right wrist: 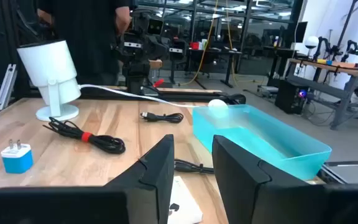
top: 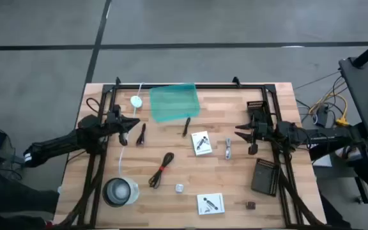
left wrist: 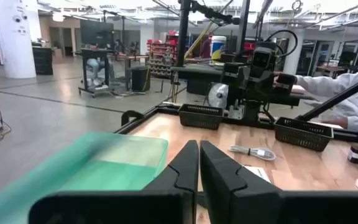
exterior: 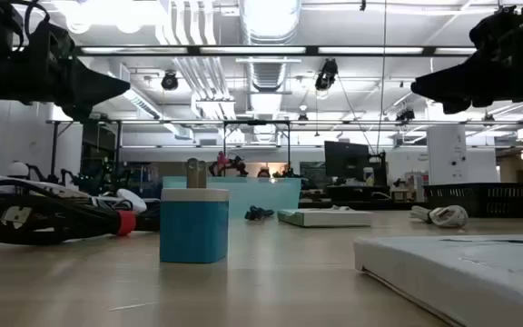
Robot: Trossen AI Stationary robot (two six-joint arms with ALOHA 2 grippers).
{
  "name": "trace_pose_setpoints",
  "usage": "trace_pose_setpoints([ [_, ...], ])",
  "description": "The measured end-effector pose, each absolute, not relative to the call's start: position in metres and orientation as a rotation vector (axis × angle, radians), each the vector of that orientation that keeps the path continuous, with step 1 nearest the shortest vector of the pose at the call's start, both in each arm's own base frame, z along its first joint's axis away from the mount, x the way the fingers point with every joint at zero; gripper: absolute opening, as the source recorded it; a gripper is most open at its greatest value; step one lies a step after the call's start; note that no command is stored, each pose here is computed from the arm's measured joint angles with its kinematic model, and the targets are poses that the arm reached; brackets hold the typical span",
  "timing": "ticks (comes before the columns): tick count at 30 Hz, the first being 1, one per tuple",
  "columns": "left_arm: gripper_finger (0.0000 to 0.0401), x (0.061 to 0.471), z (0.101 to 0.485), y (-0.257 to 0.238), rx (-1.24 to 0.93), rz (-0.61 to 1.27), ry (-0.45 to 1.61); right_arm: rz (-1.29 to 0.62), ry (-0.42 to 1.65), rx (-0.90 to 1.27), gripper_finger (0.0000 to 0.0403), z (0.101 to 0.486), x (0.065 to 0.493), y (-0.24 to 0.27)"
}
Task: Pick and place items into bin
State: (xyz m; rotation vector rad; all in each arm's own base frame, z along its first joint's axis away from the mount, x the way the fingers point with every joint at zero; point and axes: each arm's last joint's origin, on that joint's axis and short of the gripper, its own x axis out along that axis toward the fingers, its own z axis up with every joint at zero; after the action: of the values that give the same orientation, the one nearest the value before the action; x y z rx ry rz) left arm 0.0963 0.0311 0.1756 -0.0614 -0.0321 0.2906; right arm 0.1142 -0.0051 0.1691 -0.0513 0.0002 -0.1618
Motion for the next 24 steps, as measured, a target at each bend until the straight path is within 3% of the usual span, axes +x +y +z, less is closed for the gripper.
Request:
trace_pose_setpoints([
  [16,0.0006,0.097,0.175,0.031,-0.063,0.289,-0.028,-0.161,0.001,-0.052,0.009,0.169,0.114,-0.005],
  [19,0.0038,0.097,0.178,0.031,-0.057,0.278,-0.053,-0.164,-0.005,-0.055,0.0099,0.17,0.114,-0.005],
  [24,0.0126,0.099,0.187,0.029,-0.053,0.182,-0.11,-0.194,-0.073,0.003,0.0137,0.176,0.115,-0.006],
])
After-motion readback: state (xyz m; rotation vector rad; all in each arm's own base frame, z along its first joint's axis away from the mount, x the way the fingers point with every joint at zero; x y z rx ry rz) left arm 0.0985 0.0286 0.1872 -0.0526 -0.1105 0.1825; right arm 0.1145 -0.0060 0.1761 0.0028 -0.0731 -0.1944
